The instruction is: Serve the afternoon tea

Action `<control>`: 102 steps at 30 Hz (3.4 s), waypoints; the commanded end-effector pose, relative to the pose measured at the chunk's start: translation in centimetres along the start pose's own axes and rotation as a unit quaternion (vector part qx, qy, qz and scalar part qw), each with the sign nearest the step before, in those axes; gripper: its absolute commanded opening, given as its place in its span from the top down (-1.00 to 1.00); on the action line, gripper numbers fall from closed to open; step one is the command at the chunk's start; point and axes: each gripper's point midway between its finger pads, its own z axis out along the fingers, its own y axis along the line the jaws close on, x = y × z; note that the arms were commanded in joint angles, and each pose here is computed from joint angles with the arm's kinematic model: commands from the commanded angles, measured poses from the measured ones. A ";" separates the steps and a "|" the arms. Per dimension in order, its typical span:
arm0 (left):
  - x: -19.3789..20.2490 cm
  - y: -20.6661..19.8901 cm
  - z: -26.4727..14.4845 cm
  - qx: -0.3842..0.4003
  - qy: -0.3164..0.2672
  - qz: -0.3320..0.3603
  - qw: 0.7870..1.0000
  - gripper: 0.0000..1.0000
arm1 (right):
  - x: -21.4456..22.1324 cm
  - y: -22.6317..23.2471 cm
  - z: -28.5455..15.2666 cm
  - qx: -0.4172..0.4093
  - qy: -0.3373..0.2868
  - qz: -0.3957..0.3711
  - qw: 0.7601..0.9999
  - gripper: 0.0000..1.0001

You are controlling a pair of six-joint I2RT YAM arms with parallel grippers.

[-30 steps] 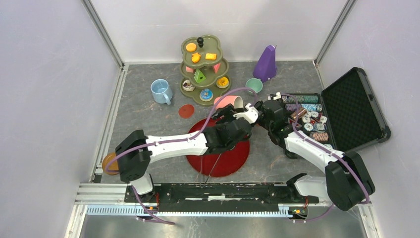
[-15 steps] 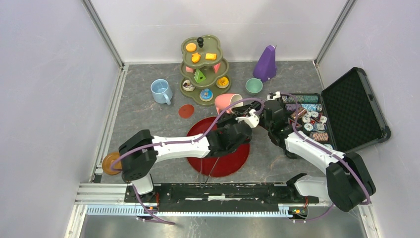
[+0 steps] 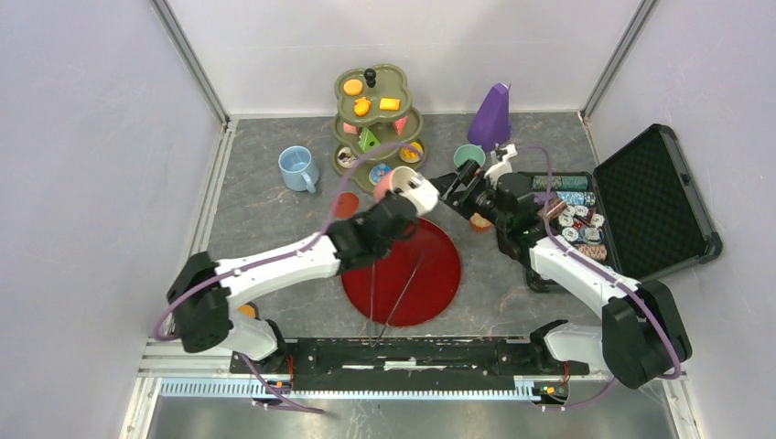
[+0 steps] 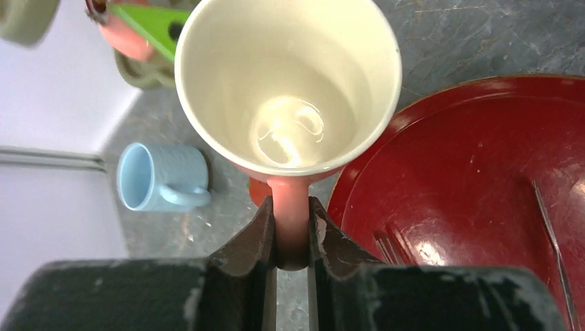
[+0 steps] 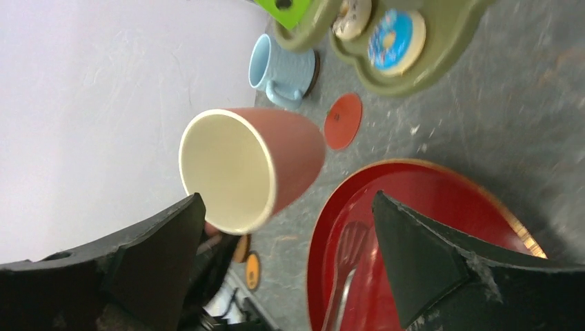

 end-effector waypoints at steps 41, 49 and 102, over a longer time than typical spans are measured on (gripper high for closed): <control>10.8 8.0 8.7 -0.107 -0.003 -0.480 0.871 0.95 | -8.7 -1.0 -8.9 0.081 -0.079 -0.476 0.872 -0.96; 12.3 7.2 9.1 -0.116 0.005 -0.475 0.873 0.95 | -8.4 -0.8 -9.1 0.068 -0.088 -0.474 0.874 -0.96; 33.3 20.8 -11.5 -0.467 0.177 -0.649 0.574 -1.00 | -6.0 0.6 -7.6 0.008 -0.062 -0.450 0.891 -0.96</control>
